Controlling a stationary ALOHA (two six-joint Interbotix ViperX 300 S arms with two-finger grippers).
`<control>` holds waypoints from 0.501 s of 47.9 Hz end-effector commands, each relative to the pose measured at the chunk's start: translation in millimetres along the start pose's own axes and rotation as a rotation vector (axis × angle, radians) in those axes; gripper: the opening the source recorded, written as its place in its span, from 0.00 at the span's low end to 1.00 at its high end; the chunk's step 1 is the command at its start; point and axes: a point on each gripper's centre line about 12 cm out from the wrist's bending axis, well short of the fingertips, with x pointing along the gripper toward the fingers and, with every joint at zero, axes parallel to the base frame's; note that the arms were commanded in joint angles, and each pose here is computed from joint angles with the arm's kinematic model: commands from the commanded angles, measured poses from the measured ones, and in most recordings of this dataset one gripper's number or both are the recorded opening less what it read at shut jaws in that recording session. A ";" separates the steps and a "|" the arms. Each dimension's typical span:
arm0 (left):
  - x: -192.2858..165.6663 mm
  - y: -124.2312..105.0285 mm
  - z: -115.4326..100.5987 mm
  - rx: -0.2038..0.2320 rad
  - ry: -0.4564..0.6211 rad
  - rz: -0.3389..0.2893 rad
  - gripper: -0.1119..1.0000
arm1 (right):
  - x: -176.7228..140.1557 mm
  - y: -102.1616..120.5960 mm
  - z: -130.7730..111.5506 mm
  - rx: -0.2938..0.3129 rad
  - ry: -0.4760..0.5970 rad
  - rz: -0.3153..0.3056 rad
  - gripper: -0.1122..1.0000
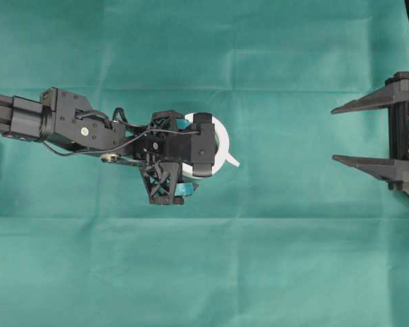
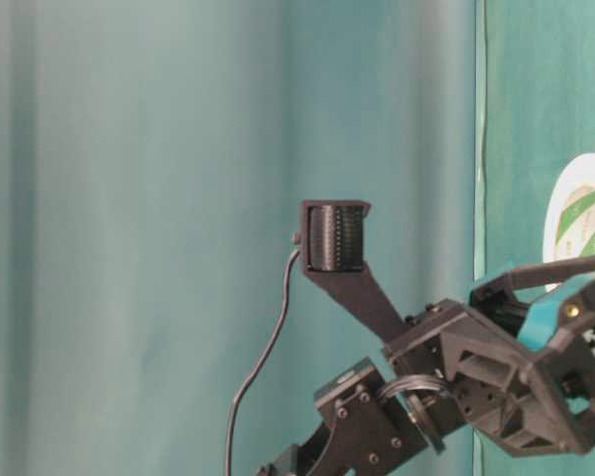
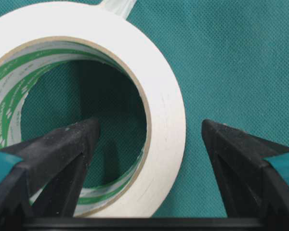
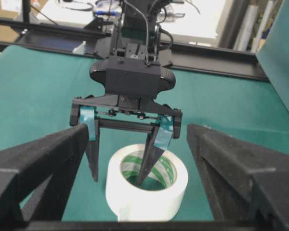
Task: Peel off the duct tape with your right arm.
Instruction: 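Close the left gripper on the tape roll's rim and lift it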
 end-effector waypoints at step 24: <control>-5.9 2.8 11.8 -0.005 -0.029 0.004 0.61 | 1.2 -0.2 2.6 0.000 -0.025 0.000 0.69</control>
